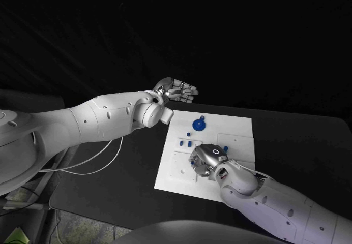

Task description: Assemble the parts on the task board

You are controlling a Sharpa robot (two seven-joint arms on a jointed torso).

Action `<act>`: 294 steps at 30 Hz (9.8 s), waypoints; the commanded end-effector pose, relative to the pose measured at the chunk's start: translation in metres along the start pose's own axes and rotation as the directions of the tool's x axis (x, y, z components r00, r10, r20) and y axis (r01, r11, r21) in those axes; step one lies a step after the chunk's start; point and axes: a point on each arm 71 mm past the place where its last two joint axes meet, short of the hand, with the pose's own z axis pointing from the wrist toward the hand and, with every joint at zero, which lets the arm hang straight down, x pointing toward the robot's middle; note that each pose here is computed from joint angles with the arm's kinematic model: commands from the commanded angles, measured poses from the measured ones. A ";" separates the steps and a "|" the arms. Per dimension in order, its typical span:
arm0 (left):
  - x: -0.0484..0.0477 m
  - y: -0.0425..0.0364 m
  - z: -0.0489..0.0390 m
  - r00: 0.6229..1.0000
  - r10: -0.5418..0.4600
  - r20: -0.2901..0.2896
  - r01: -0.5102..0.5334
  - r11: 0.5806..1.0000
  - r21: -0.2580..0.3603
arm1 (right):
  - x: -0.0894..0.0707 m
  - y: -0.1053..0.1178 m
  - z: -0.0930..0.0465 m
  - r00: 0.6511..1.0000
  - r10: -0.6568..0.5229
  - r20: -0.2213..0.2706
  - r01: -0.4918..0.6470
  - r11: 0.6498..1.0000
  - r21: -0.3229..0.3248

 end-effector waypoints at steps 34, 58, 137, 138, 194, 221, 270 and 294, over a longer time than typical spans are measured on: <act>-0.0060 0.0009 -0.0015 1.000 -0.008 -0.011 0.008 1.000 -0.010 | -0.044 -0.025 -0.026 0.987 0.125 0.101 -0.129 0.991 0.026; -0.0135 0.0016 -0.0059 1.000 -0.009 -0.021 0.009 1.000 -0.002 | -0.088 -0.097 -0.030 0.998 0.041 -0.050 -0.033 0.988 0.154; -0.0149 0.0035 -0.0038 1.000 -0.020 -0.017 0.019 1.000 -0.021 | -0.105 -0.034 -0.016 0.992 0.097 0.081 -0.098 0.995 0.001; -0.0144 0.0035 -0.0032 1.000 -0.020 -0.017 0.019 1.000 -0.021 | -0.101 -0.029 -0.015 0.993 0.090 0.072 -0.089 0.996 -0.011; 0.0016 0.0044 0.0110 0.999 -0.025 -0.038 0.024 0.999 -0.028 | -0.007 0.033 0.002 0.991 -0.041 -0.127 0.026 0.993 -0.118; 0.0033 0.0048 0.0115 0.998 -0.027 -0.049 0.025 0.999 -0.035 | 0.005 0.041 0.002 0.988 -0.091 -0.125 0.073 0.988 -0.139; 0.0010 0.0070 0.0093 0.998 -0.023 -0.065 0.019 0.998 -0.059 | 0.002 0.046 -0.011 0.998 0.052 0.044 -0.048 0.995 -0.090; -0.0134 0.0107 -0.0052 0.998 -0.027 -0.059 0.025 0.999 -0.023 | -0.092 -0.091 -0.069 0.885 0.466 -0.009 -0.452 0.862 0.230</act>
